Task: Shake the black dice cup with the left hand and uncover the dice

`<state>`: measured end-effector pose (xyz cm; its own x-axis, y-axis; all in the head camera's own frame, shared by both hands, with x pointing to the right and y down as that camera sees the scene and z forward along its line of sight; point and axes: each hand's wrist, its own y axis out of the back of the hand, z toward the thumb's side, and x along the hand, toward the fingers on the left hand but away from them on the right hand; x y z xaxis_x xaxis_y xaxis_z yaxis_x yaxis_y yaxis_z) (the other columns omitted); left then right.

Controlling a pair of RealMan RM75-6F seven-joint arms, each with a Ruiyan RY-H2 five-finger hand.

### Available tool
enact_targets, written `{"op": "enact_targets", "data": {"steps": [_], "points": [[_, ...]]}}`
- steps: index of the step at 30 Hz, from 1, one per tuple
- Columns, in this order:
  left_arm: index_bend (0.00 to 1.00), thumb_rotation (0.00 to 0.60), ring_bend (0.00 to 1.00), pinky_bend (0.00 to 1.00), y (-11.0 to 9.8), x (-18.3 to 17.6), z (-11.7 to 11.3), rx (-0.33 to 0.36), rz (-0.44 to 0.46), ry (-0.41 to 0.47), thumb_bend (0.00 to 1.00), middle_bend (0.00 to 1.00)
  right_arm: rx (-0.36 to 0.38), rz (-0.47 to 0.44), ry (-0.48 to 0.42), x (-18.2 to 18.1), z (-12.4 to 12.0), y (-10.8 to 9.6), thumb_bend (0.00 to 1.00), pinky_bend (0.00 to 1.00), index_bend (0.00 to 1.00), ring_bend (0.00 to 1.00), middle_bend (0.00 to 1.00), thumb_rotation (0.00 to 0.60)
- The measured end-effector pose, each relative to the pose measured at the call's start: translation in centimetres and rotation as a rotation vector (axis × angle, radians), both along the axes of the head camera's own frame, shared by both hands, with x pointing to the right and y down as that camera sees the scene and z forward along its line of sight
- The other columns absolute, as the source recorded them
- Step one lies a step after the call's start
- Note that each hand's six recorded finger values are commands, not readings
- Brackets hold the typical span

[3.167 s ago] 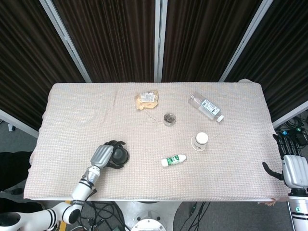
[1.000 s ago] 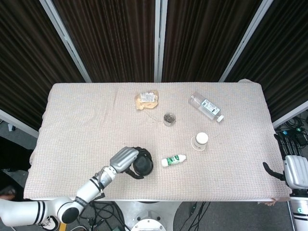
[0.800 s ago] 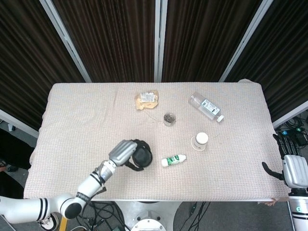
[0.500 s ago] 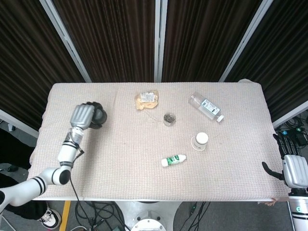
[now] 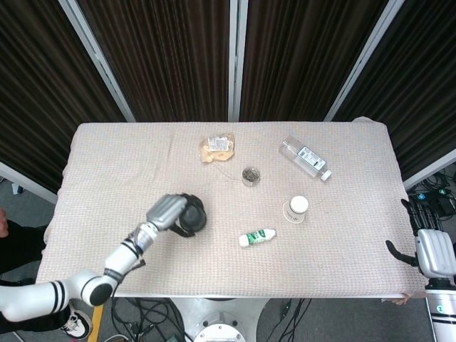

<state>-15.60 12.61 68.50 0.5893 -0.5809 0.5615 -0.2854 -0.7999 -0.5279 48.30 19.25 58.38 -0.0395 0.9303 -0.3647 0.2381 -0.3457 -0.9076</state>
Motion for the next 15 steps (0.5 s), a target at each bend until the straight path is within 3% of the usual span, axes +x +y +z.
{"op": "enact_targets", "data": {"steps": [3,7,11,15], "points": [[0.41,0.6,0.31,0.38,2.1,2.8,-2.7,-0.058,0.018,0.117,0.2,0.42,0.003,-0.001,-0.002,-0.1,0.0,-0.1,0.17,0.0,0.0,0.0,0.0,0.6],[0.41,0.6,0.31,0.38,1.8,3.1,-3.4,-0.043,-0.005,0.135,0.21,0.42,0.004,-0.001,0.0,-0.1,-0.1,-0.1,0.17,0.0,0.0,0.0,0.0,0.6],[0.41,0.6,0.31,0.38,-1.5,-0.1,-1.0,0.061,-0.063,0.002,0.2,0.42,0.01,0.0,0.0,-0.1,-0.3,-0.1,0.17,0.0,0.0,0.0,0.0,0.6],[0.41,0.6,0.31,0.38,-7.2,-7.0,2.0,0.228,-0.157,-0.254,0.21,0.42,0.018,-0.002,0.001,-0.1,-0.5,-0.1,0.17,0.0,0.0,0.0,0.0,0.6]]}}
